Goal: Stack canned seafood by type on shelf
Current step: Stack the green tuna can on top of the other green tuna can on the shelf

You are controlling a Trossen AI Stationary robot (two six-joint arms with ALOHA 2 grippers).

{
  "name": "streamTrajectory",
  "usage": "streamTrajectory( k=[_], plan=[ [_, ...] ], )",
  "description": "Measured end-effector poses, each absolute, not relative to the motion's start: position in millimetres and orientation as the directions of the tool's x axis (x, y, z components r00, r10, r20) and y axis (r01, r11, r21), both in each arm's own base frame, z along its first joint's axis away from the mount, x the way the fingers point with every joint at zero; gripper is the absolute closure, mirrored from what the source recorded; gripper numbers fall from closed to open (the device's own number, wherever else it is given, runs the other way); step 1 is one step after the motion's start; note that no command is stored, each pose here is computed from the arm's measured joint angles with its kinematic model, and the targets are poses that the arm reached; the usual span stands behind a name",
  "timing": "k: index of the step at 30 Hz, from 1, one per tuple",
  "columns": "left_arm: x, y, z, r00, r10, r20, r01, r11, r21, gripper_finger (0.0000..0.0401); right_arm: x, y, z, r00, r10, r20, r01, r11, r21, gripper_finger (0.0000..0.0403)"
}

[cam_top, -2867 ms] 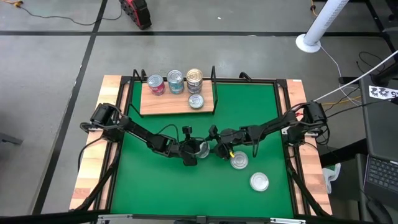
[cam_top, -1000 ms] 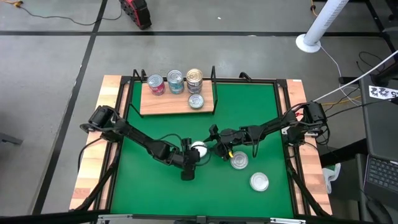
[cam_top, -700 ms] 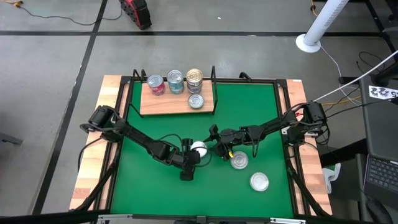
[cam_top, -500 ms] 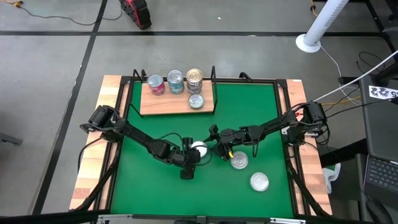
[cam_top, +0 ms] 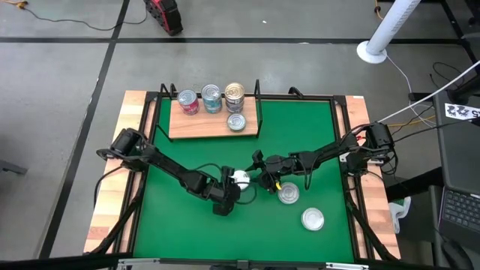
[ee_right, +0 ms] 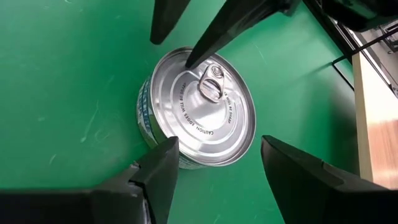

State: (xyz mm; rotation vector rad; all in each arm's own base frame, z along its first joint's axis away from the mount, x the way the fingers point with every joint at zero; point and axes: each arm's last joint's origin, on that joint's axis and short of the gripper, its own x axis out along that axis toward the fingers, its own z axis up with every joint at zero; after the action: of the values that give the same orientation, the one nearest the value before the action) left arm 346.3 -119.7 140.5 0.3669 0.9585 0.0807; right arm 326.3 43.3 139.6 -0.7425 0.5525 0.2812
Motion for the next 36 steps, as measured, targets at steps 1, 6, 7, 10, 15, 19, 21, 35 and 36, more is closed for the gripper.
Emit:
streamTrajectory(
  k=[1, 6, 7, 10, 15, 19, 21, 35, 36],
  plan=[
    [347, -120, 139, 0.577, 0.231, -0.784, 0.102, 0.931, 0.349, 0.0264, 326, 43, 140, 0.823, 0.050, -0.566, -0.428, 0.709, -0.560, 0.0178],
    [347, -120, 138, 0.575, 0.245, -0.781, 0.134, 0.913, 0.385, 0.0290, 328, 44, 142, 0.841, 0.055, -0.538, -0.411, 0.711, -0.570, 0.0178],
    [347, -119, 138, 0.577, 0.258, -0.775, 0.131, 0.907, 0.400, 0.0297, 329, 44, 143, 0.845, 0.056, -0.532, -0.407, 0.712, -0.572, 0.0178],
    [347, -118, 137, 0.576, 0.295, -0.763, 0.116, 0.894, 0.432, 0.0326, 329, 44, 143, 0.848, 0.056, -0.526, -0.403, 0.713, -0.574, 0.0178],
    [348, -116, 138, 0.575, 0.302, -0.760, 0.107, 0.894, 0.436, 0.0382, 329, 44, 143, 0.846, 0.059, -0.530, -0.408, 0.712, -0.572, 0.0178],
    [349, -113, 138, 0.574, 0.309, -0.758, 0.095, 0.895, 0.437, 0.0395, 329, 45, 143, 0.844, 0.086, -0.530, -0.425, 0.710, -0.561, 0.0178],
    [350, -111, 138, 0.574, 0.311, -0.758, 0.089, 0.896, 0.435, 0.0395, 328, 45, 143, 0.842, 0.095, -0.531, -0.431, 0.709, -0.557, 0.0178],
    [363, -99, 151, 0.590, 0.319, -0.742, -0.130, 0.944, 0.302, 0.0400, 327, 45, 140, 0.822, 0.107, -0.560, -0.459, 0.706, -0.539, 0.0178],
    [364, -97, 152, 0.592, 0.320, -0.739, -0.142, 0.945, 0.296, 0.0400, 327, 45, 140, 0.821, 0.107, -0.561, -0.460, 0.706, -0.539, 0.0178]
  ],
)
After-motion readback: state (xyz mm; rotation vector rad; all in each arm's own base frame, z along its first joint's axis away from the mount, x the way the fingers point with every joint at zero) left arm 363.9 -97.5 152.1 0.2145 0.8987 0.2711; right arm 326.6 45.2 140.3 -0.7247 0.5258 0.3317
